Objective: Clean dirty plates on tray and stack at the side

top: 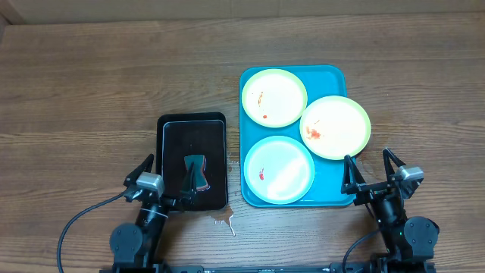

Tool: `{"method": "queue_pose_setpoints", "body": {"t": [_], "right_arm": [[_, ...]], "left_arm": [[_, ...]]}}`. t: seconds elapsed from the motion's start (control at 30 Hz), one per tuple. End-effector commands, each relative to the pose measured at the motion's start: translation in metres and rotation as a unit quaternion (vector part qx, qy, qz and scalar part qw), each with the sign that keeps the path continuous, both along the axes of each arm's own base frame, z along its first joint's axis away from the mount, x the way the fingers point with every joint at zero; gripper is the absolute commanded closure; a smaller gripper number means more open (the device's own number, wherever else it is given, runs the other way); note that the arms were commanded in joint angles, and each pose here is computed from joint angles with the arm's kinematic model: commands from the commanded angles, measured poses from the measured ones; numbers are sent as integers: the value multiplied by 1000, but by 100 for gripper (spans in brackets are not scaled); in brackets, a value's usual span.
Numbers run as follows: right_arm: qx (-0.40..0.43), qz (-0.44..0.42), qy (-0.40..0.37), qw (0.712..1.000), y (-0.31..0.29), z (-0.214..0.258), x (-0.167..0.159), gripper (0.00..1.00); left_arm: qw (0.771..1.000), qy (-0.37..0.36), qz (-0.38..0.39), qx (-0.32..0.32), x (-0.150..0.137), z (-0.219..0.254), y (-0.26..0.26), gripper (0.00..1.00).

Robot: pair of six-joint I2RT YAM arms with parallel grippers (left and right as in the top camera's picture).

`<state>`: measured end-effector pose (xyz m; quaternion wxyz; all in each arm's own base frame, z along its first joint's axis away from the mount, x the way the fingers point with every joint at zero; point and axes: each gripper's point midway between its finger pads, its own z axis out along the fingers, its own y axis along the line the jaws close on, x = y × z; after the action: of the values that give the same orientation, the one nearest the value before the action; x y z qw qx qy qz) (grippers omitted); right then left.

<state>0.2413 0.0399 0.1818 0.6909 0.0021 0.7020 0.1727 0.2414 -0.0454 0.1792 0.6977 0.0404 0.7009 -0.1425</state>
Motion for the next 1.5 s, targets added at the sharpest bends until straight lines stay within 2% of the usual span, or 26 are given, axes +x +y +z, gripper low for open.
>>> {"method": "queue_pose_setpoints", "body": {"t": [0.0, 0.17, 0.37, 0.63, 0.83, 1.0, 1.2, 1.37, 1.47], "right_arm": [[-4, 24, -15, 1000, 9, 9, -3, 0], [-6, 42, -40, 998, 14, 33, -10, 0], [-8, 53, -49, 997, 18, 72, -18, 0], [-7, 54, 87, 995, 18, 116, -6, 0], [-3, 53, 212, 976, 17, 149, 18, 0], [13, 59, 258, 964, 20, 167, 47, 0], [58, 114, 333, 934, 40, 140, 58, 0], [58, 81, 458, 883, 33, 74, 54, 0], [48, 64, 525, 847, 37, 26, 47, 0]], "left_arm": [[999, -26, -25, -26, -3, 17, -7, 0], [997, -55, -38, -26, -10, 46, -11, 0], [999, 10, -30, -27, -18, 63, -9, 0], [992, 121, -28, -29, 4, 112, -10, 0], [970, 240, -32, -32, 33, 142, -13, 0], [948, 315, -34, -33, 52, 155, -15, 0], [932, 360, -36, -25, 69, 138, -15, 0], [907, 416, -53, -49, 69, 114, -24, 0], [899, 432, -52, -50, 72, 105, -24, 0]]}}
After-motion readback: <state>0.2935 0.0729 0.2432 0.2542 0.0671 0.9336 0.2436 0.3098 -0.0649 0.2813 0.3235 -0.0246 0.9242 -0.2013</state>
